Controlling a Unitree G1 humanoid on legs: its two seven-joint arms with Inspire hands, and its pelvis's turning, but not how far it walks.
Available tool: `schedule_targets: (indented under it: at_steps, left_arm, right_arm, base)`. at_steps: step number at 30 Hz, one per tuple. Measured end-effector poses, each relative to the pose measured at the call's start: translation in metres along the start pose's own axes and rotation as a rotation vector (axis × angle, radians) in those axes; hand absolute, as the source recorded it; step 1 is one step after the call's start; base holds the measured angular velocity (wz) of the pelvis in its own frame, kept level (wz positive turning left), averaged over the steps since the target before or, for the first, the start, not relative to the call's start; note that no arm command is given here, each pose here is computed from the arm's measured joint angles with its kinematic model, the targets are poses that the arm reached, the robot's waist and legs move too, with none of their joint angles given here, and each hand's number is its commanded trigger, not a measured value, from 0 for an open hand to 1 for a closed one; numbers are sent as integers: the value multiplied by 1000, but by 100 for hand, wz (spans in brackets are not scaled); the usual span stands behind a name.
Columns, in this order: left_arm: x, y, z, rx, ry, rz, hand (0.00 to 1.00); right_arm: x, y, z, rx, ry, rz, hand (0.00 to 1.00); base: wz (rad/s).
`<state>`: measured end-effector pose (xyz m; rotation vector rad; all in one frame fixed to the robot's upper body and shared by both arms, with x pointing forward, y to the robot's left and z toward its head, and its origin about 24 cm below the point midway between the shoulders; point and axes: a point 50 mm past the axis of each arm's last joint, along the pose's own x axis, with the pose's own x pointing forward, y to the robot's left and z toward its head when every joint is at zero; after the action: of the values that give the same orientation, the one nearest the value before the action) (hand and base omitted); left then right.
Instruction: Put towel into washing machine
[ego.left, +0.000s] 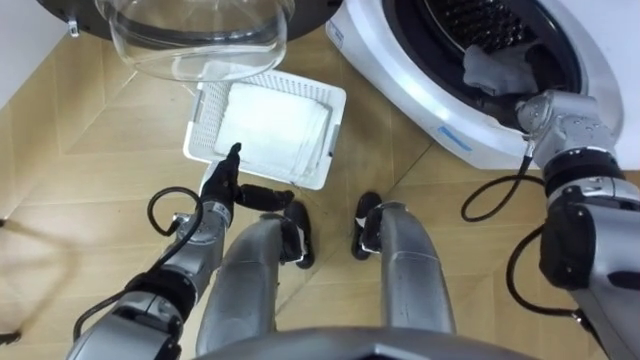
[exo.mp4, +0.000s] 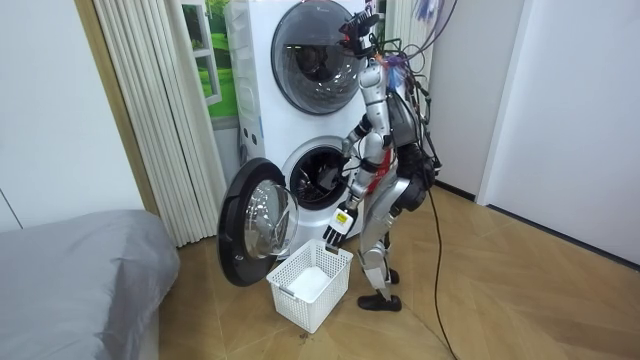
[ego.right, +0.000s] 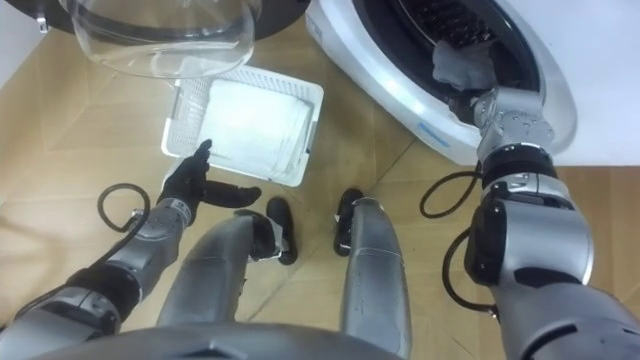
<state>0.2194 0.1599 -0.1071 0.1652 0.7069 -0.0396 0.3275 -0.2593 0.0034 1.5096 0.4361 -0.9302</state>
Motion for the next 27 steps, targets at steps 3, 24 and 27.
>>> schedule_targets:
  at_steps: [3,24,27]
  left_arm:
    - [0,-1,-1,-1,4,-14,0]
    - [-14,22,-53,-9,196,25,0]
    - [-20,33,-68,-13,248,64,0]
  right_arm:
    - [0,-1,2,8,-15,-3,0]
    - [16,-135,31,-456,-143,-105,0]
    - [11,-176,46,-635,-165,-210,0]
  base:
    - [0]
    - [-1]
    - [7]
